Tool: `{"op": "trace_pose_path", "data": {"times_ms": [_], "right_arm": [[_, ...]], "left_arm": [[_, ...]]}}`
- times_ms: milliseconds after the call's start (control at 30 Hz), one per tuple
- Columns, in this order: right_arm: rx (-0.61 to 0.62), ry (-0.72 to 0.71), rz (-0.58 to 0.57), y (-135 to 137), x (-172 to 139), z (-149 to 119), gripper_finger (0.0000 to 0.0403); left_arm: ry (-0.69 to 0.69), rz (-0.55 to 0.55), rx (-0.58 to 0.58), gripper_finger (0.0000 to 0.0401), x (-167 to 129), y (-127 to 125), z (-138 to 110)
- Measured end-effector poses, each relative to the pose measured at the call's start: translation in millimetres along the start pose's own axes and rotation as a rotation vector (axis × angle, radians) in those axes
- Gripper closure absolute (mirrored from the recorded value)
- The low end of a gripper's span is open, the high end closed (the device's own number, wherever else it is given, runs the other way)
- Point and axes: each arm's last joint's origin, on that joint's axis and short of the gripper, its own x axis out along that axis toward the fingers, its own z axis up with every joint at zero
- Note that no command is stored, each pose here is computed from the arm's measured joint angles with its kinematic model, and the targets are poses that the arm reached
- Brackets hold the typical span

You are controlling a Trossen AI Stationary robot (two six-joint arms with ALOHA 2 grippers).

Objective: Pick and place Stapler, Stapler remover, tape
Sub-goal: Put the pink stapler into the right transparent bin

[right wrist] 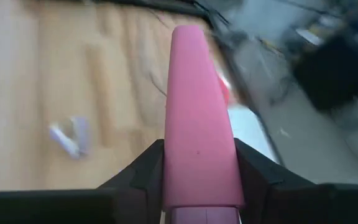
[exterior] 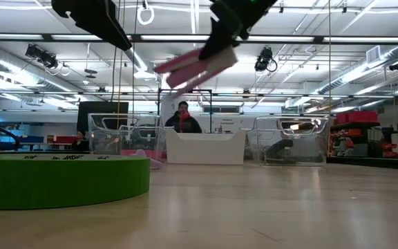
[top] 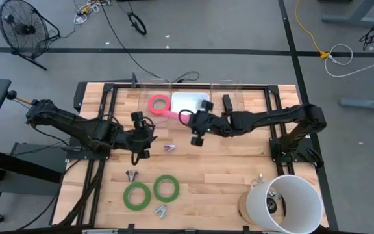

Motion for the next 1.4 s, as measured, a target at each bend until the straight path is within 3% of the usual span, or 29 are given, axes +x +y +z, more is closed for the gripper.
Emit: {"op": "trace_pose_path", "data": {"times_ms": [300, 567, 900, 1167, 1400], "right_arm": [[0.099, 0.192, -0.106, -27, -22, -20, 0.0266], [0.280, 0.270, -0.290, -61, -36, -32, 0.0266], [0.518, 0.355, -0.473, -98, -29, -50, 0.0266], [0.662, 0.386, -0.549, -106, -13, -74, 0.0266], [0.722, 0.297, -0.489, -108, 14, -91, 0.0266]], "left_arm": [[0.000, -0.013, -0.016, 0.0191, 0, 0, 0], [0.002, -0.039, -0.035, 0.0191, 0, -1, 0], [0.002, -0.043, -0.044, 0.0190, 0, -1, 0], [0.003, -0.043, -0.061, 0.0190, 0, -1, 0], [0.003, -0.043, -0.061, 0.0190, 0, -1, 0]]}}
